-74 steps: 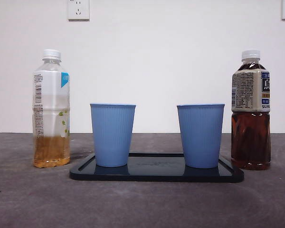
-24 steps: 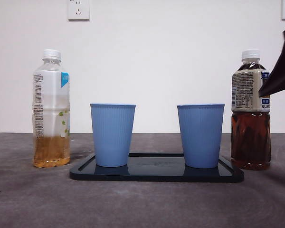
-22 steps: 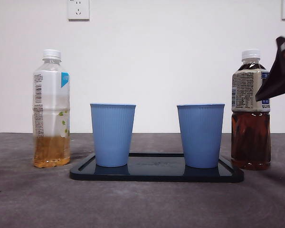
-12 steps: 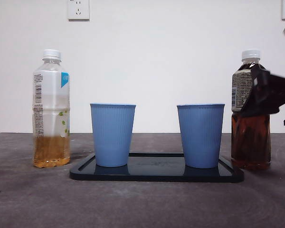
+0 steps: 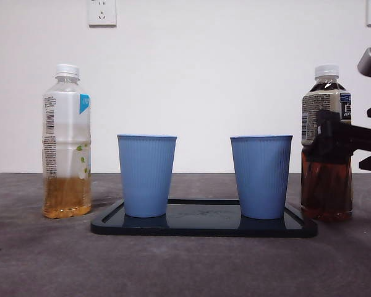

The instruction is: Pour the drink into the cup

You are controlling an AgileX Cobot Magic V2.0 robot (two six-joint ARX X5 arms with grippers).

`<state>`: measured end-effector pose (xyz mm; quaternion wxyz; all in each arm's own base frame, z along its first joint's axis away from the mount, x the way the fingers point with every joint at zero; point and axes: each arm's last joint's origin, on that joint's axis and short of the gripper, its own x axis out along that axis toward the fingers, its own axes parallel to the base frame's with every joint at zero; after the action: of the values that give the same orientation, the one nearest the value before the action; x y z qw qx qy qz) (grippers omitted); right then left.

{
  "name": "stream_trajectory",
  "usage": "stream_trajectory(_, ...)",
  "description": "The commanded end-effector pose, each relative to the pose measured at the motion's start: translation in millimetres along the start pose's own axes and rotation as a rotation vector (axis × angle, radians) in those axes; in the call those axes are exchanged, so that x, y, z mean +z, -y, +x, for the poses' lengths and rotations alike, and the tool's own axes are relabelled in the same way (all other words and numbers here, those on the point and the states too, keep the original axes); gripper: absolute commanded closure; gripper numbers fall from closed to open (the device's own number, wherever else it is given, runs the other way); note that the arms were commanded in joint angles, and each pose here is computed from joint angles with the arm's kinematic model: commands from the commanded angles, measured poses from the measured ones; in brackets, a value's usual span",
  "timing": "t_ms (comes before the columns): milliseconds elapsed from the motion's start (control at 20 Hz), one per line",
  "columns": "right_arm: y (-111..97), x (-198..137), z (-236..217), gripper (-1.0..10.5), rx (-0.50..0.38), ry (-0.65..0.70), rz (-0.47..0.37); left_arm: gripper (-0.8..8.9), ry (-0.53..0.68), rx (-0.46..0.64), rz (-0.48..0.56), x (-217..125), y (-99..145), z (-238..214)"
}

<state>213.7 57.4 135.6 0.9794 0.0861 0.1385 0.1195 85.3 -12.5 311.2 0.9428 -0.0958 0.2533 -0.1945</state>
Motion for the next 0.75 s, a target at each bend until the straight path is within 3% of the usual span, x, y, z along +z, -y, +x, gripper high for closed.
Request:
stream_trajectory(50, -0.2, -1.1, 9.8, 4.6, 0.002, -0.001, -0.018, 3.41, 0.024, -0.008, 0.023, 5.2, 2.1, -3.1)
stream_trajectory(350, 2.4, 2.5, 27.2, 4.7, -0.008, 0.048, -0.017, 3.41, 0.023, -0.008, 0.023, 5.1, 2.1, -3.1)
stream_trajectory(600, 2.3, 3.5, 31.9, 6.8, -0.009, 0.05, -0.035, 3.41, 0.024, -0.008, 0.024, 5.2, 2.1, -3.1)
stream_trajectory(750, 2.2, 4.0, 31.5, 7.4, -0.009, 0.052, -0.035, 3.41, 0.024, -0.008, 0.024, 5.1, 2.1, -3.1)
